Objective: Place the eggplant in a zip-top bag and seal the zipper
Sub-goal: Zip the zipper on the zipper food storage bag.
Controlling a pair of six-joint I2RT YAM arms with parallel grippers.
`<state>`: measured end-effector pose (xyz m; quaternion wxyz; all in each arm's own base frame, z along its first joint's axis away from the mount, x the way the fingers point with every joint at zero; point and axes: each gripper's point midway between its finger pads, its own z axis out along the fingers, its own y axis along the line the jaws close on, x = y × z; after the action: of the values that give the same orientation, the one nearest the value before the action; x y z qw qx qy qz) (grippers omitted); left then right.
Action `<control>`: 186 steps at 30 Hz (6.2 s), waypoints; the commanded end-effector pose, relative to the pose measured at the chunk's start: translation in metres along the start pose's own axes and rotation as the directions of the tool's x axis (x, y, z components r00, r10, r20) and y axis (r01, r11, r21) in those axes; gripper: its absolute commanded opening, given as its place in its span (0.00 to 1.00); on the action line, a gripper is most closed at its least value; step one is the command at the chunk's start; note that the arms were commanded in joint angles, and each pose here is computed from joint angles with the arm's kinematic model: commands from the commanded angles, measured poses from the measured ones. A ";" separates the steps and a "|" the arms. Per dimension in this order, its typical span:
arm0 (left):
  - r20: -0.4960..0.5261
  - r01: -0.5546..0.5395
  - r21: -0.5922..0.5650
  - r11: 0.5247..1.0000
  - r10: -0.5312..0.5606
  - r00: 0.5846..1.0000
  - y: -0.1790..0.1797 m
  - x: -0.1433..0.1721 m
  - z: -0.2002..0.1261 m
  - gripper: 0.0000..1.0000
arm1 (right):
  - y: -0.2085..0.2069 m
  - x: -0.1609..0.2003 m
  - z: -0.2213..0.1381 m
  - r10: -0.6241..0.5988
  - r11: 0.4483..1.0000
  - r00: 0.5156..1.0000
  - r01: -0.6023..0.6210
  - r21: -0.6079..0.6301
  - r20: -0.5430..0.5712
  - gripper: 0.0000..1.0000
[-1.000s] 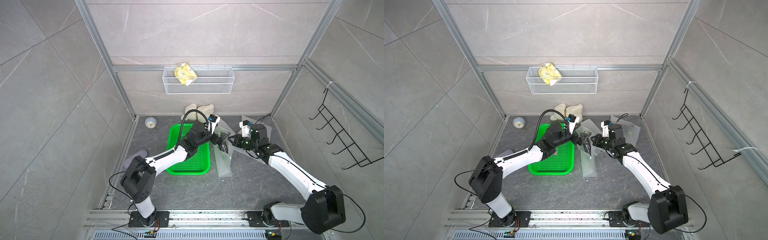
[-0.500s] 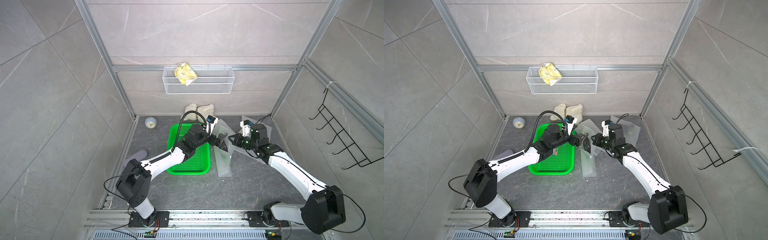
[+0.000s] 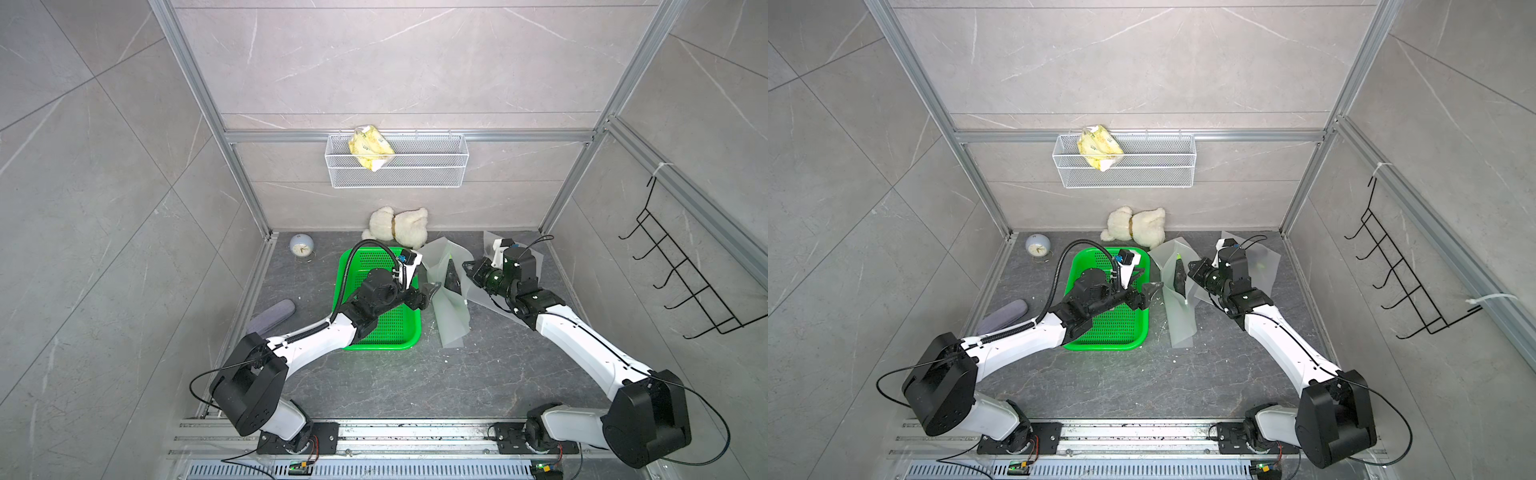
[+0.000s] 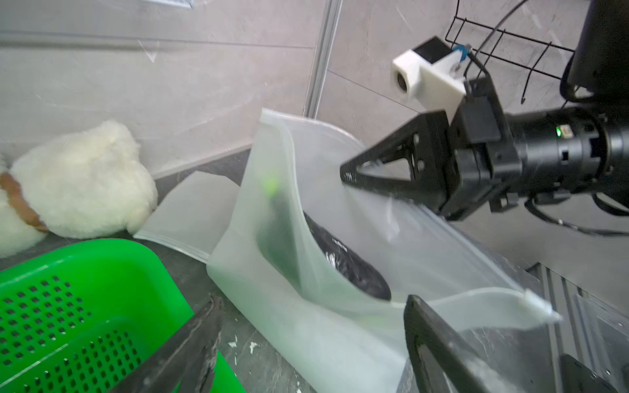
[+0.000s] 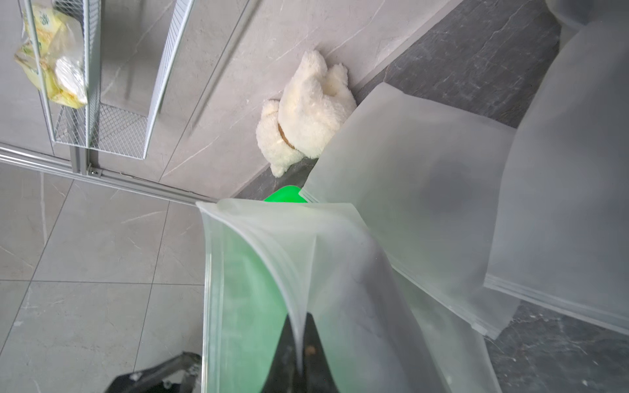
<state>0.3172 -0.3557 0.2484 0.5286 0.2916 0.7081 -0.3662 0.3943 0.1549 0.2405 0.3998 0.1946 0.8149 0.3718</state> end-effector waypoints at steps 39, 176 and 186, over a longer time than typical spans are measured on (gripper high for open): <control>0.029 0.148 0.166 0.975 -0.155 0.988 -0.094 0.013 0.053 0.93 | -0.011 -0.008 0.008 0.106 0.994 0.989 -0.107 0.005 0.102 0.00; -0.141 -0.248 0.686 0.684 0.459 0.877 -0.058 0.005 -0.044 0.00 | 0.115 0.106 -0.053 -0.902 0.128 0.401 0.603 -0.787 0.161 0.51; -0.146 -0.237 0.688 0.686 0.450 0.881 -0.059 0.005 -0.046 0.00 | 0.109 0.115 -0.058 -0.908 0.110 0.390 0.571 -0.814 0.151 0.36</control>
<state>0.2500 -0.3530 0.2420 0.3173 0.6375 0.5552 -0.4298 0.2934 0.2699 0.2867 0.4057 -0.5147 0.6174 0.4352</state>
